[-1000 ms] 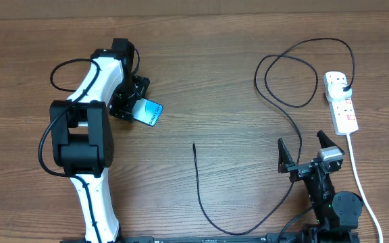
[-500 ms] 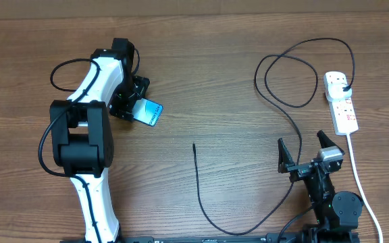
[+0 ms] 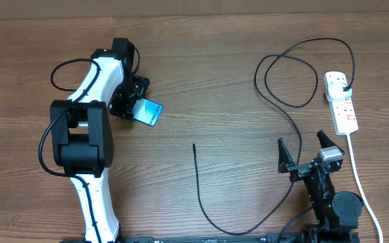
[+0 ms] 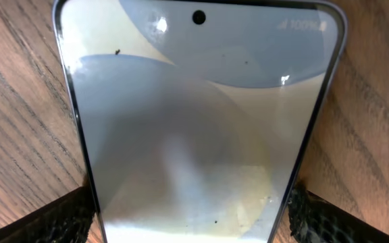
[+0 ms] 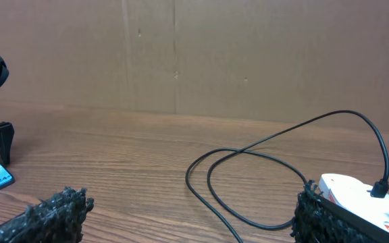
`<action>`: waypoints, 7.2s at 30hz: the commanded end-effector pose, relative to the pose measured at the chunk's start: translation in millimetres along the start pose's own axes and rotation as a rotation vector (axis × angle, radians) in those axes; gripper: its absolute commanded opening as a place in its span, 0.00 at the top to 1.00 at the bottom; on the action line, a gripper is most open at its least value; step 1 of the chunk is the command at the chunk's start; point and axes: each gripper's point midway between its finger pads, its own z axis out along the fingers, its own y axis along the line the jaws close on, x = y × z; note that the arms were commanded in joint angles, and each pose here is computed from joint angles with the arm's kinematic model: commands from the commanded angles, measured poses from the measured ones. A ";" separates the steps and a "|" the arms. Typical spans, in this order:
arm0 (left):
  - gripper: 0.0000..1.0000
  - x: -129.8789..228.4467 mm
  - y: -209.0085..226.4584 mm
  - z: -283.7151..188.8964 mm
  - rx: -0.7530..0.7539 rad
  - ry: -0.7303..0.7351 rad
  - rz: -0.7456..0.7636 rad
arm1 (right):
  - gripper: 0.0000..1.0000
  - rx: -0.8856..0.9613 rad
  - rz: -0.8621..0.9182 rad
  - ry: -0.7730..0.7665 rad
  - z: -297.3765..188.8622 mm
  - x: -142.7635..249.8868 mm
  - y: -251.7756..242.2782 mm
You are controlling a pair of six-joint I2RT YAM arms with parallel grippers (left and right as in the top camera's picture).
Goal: Plug charger to phone and switch on socket
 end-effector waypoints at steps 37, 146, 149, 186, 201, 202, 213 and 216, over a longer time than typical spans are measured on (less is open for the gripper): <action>0.46 3.8 17.4 18.4 -0.075 0.001 0.006 | 0.00 -0.001 0.002 -0.004 0.2 1.9 0.8; 0.96 147.3 -79.3 -173.6 0.582 1.021 0.315 | 0.00 -0.001 0.002 -0.004 0.2 1.9 0.8; 0.96 151.0 -78.9 -182.3 0.613 1.067 0.334 | 0.00 -0.001 0.002 -0.004 0.2 1.9 0.8; 0.96 160.4 -75.9 -216.6 0.672 1.271 0.315 | 0.00 -0.001 0.002 -0.004 0.2 1.9 0.8; 0.96 160.5 -76.0 -216.0 0.671 1.267 0.316 | 0.00 -0.001 0.002 -0.004 0.2 1.9 0.8; 0.96 160.4 -76.0 -215.8 0.671 1.266 0.316 | 0.00 -0.001 0.002 -0.004 0.2 1.9 0.8; 0.96 160.3 -76.0 -215.3 0.670 1.263 0.316 | 0.00 -0.001 0.002 -0.004 0.2 1.9 0.8; 0.96 160.2 -76.1 -214.6 0.668 1.260 0.315 | 0.00 -0.001 0.002 -0.004 0.2 1.9 0.8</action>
